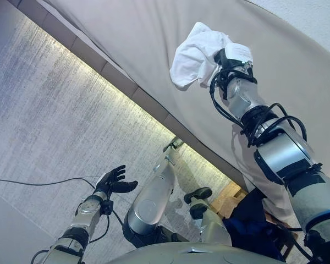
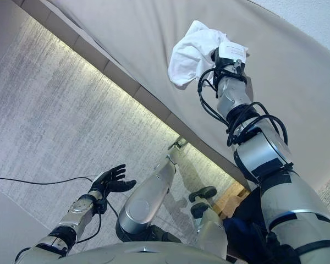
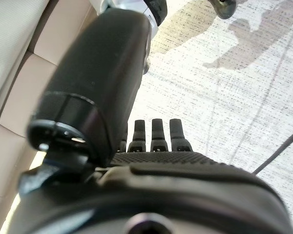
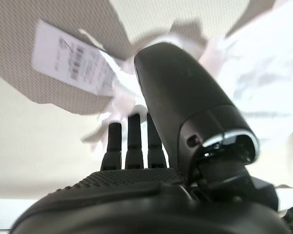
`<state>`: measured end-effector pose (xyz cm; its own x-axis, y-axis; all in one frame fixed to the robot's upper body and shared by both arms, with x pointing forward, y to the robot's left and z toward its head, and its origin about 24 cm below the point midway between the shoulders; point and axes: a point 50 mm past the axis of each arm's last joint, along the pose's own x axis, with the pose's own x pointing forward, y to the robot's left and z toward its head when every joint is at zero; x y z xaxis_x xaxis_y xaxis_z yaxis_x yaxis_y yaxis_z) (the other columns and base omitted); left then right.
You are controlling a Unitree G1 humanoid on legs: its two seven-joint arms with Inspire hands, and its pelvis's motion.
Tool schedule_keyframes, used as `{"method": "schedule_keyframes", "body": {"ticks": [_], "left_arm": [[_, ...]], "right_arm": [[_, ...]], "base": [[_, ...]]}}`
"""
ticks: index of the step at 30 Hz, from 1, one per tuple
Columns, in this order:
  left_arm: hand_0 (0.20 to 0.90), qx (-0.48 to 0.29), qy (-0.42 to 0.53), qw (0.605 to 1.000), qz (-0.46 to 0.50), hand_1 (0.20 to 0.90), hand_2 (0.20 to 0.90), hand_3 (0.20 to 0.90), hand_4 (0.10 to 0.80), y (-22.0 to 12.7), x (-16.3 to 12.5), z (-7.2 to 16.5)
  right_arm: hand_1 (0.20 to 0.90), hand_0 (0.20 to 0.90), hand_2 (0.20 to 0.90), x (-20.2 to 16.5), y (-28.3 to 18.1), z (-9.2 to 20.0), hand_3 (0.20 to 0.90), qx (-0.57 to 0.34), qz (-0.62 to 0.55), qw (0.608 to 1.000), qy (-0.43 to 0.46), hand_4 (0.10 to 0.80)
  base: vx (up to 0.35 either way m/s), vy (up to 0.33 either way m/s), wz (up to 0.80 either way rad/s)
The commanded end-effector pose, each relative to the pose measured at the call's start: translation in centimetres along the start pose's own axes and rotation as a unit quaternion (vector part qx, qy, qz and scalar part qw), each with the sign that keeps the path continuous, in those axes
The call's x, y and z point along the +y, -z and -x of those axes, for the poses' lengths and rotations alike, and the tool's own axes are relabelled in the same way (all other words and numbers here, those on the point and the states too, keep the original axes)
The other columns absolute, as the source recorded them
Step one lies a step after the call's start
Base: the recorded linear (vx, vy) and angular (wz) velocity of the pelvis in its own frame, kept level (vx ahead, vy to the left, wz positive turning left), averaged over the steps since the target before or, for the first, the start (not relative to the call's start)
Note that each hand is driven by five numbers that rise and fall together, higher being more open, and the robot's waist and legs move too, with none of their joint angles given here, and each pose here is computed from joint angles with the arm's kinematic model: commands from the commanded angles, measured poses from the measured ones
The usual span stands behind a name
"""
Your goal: Pick up the clothes from the bed and place them into the basket
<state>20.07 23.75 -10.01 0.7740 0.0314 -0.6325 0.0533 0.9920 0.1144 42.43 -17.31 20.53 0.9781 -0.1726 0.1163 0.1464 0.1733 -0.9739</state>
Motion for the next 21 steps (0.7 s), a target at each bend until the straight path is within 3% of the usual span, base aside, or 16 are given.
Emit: {"method": "schedule_keyframes", "body": {"ticks": [1,11,21], "left_arm": [[0.9,0.029,0.002,0.999,-0.018,0.9,0.9,0.9,0.8,2.7,0.5,1.5],[0.9,0.063,-0.047,0.996,-0.033,0.9,0.9,0.9,0.8,4.3,2.3,2.4],[0.9,0.147,-0.045,0.978,-0.143,0.9,0.9,0.9,0.8,6.5,3.5,3.4]], "right_arm": [[0.3,0.3,0.3,-4.3,-3.4,-0.1,0.2,-0.079,-0.046,0.992,0.086,0.1],[0.3,0.3,0.3,-8.1,-3.9,2.1,0.2,-0.157,-0.223,0.934,0.231,0.1],[0.3,0.3,0.3,-9.3,3.0,5.2,0.2,-0.143,-0.247,0.915,0.284,0.1]], "base": [[0.0,0.0,0.0],[0.02,-0.066,-0.12],[0.084,-0.065,-0.51]]}}
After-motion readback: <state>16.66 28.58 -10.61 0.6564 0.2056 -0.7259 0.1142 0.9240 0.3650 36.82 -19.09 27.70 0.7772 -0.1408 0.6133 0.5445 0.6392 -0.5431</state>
